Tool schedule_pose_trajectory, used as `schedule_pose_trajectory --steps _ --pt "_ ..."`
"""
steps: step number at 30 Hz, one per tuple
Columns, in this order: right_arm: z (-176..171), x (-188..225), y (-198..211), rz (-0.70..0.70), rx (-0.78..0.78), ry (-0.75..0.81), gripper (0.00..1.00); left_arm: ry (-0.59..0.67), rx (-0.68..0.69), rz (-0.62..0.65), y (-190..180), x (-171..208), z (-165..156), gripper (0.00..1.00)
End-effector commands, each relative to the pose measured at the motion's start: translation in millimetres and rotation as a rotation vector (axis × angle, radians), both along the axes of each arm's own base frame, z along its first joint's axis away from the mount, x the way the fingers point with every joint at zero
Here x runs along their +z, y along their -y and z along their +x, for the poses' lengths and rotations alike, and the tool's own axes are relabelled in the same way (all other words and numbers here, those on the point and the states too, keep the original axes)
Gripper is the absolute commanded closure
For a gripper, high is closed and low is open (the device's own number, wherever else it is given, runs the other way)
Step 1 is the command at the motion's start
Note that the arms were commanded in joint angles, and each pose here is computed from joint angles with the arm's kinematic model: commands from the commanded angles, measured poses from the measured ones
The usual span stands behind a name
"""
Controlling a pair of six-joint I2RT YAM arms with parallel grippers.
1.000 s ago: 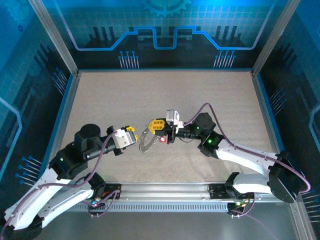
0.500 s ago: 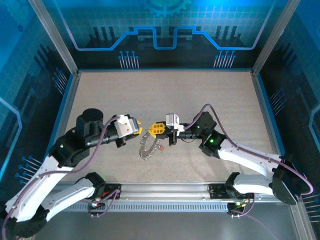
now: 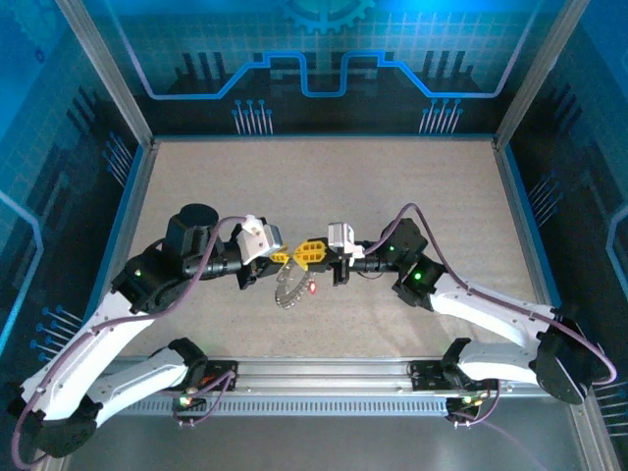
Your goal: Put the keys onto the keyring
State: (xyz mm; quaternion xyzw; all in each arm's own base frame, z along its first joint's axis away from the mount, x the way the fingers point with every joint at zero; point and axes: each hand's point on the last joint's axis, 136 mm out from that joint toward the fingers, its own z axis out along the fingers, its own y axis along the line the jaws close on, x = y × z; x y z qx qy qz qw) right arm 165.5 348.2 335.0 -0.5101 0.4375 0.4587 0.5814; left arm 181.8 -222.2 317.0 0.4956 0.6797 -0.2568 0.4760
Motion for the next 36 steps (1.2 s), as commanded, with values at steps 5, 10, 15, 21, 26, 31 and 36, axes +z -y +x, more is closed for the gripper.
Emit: schedule_pose_trajectory --steps 5,10,15,21,26,31,36 --pt "-1.5 10.2 6.7 0.028 -0.019 0.051 1.0 0.007 -0.063 -0.018 1.5 6.7 -15.3 0.68" --pt "-2.8 6.9 7.1 0.02 -0.014 0.05 1.0 -0.006 -0.07 -0.041 3.2 7.6 -17.4 0.69" --pt "-4.2 5.2 5.5 0.006 0.0 0.056 1.0 0.011 -0.075 -0.071 6.6 14.5 -15.2 0.77" --pt "-5.9 6.4 4.9 0.004 0.008 0.063 1.0 0.005 -0.094 -0.063 9.2 11.7 -15.5 0.86" --pt "-4.4 3.4 5.8 -0.002 -0.005 0.061 1.0 0.011 -0.114 -0.059 9.9 10.8 -18.4 0.92" --pt "-2.5 -0.5 4.6 -0.037 -0.01 0.06 1.0 0.037 -0.146 -0.017 5.9 8.3 -25.3 1.0" --pt "-0.9 -26.8 9.3 -0.184 0.004 0.107 0.91 0.079 -0.102 0.014 -3.3 13.2 -23.0 1.0"
